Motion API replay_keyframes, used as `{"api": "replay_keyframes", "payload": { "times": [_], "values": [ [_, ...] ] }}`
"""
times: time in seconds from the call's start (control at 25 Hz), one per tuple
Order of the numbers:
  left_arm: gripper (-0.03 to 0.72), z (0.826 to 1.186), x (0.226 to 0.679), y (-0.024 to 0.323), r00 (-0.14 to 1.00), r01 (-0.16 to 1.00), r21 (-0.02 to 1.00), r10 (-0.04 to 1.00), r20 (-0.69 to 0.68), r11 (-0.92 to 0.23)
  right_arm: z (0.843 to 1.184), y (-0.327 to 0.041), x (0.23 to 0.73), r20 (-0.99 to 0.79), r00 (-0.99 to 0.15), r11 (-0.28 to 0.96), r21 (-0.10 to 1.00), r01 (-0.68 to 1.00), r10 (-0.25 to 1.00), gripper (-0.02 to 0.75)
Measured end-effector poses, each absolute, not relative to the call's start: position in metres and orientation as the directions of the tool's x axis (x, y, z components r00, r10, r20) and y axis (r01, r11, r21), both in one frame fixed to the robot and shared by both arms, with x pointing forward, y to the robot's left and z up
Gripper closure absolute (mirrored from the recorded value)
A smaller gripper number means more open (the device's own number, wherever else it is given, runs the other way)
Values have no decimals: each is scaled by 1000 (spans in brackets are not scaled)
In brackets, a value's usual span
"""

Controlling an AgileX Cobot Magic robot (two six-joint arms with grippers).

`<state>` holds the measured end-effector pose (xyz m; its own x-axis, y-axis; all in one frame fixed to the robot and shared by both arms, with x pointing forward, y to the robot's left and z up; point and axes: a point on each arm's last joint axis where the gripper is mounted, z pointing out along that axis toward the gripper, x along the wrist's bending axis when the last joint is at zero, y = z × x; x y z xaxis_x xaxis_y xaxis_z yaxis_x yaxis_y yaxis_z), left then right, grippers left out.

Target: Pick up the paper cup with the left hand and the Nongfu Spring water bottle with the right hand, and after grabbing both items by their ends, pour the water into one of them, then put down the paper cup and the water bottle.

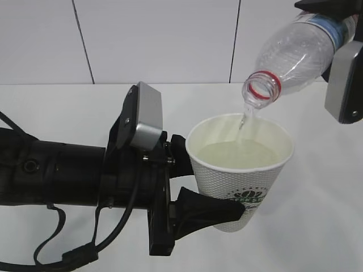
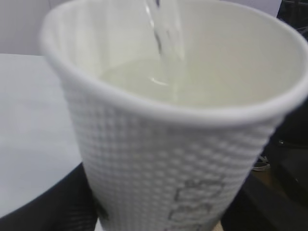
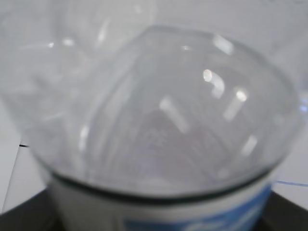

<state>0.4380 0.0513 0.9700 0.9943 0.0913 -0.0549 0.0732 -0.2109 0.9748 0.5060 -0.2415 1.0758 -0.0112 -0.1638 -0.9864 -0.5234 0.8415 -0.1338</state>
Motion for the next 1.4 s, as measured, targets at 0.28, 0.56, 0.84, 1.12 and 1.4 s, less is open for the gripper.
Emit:
{"api": "replay_keyframes", "payload": {
  "times": [0.28, 0.56, 0.84, 1.12, 1.4],
  "values": [
    [186, 970, 438, 51, 994, 73, 975, 91, -55, -211, 1076, -241, 506, -992, -34, 847, -83, -526, -119, 260],
    [186, 970, 438, 51, 994, 73, 975, 91, -55, -211, 1076, -241, 506, -995, -54, 850, -43, -525, -83, 260],
    [186, 970, 438, 51, 994, 73, 975, 91, -55, -211, 1076, -241, 506, -995, -93, 854, 33, -519, -18, 260],
    [186, 970, 438, 51, 994, 73, 975, 91, -55, -211, 1076, -241, 506, -991, -127, 854, 99, -511, 39, 260],
    [186, 970, 438, 51, 994, 73, 975, 91, -55, -211, 1076, -241, 506, -977, -176, 846, 196, -496, 123, 260]
  ]
}}
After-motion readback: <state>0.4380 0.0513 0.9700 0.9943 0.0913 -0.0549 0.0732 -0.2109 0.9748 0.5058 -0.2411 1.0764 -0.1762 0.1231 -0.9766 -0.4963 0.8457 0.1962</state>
